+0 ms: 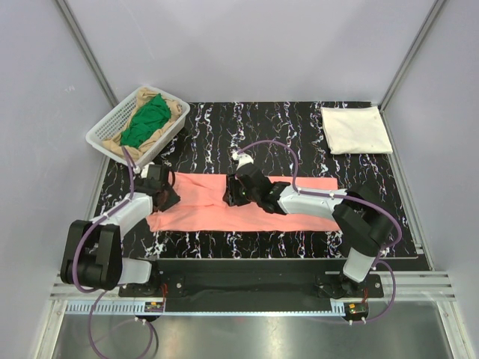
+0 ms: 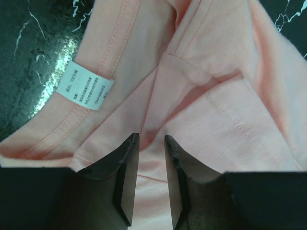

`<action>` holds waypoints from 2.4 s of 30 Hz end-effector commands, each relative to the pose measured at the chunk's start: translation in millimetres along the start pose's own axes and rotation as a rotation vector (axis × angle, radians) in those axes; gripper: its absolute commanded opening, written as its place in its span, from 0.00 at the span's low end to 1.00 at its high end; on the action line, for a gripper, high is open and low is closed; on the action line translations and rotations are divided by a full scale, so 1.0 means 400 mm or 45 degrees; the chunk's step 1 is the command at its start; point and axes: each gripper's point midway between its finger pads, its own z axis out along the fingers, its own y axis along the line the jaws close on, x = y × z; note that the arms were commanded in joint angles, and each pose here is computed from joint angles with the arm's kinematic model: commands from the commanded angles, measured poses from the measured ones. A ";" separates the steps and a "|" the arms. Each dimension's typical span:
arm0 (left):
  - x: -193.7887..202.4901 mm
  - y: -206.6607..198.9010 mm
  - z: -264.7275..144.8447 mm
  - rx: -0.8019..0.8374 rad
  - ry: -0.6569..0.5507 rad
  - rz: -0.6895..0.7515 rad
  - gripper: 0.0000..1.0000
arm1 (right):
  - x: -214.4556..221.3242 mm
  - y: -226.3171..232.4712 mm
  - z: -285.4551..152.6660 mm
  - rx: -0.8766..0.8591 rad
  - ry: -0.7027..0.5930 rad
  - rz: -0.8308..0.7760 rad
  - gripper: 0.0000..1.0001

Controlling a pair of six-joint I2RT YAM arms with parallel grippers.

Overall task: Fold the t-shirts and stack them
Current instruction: Fold the tshirt

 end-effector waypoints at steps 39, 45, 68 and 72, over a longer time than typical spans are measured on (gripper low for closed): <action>0.018 0.018 -0.087 -0.185 -0.118 0.038 0.00 | -0.045 0.024 -0.017 -0.047 -0.092 0.029 0.43; 0.035 0.038 -0.065 -0.245 -0.092 0.058 0.00 | -0.015 0.025 0.011 -0.074 -0.036 0.014 0.40; -0.038 -0.058 -0.045 -0.220 -0.092 0.139 0.34 | 0.032 0.044 0.072 -0.133 0.086 -0.011 0.38; -0.024 -0.044 -0.014 -0.269 -0.077 0.148 0.34 | 0.038 0.037 0.078 -0.121 0.094 -0.013 0.36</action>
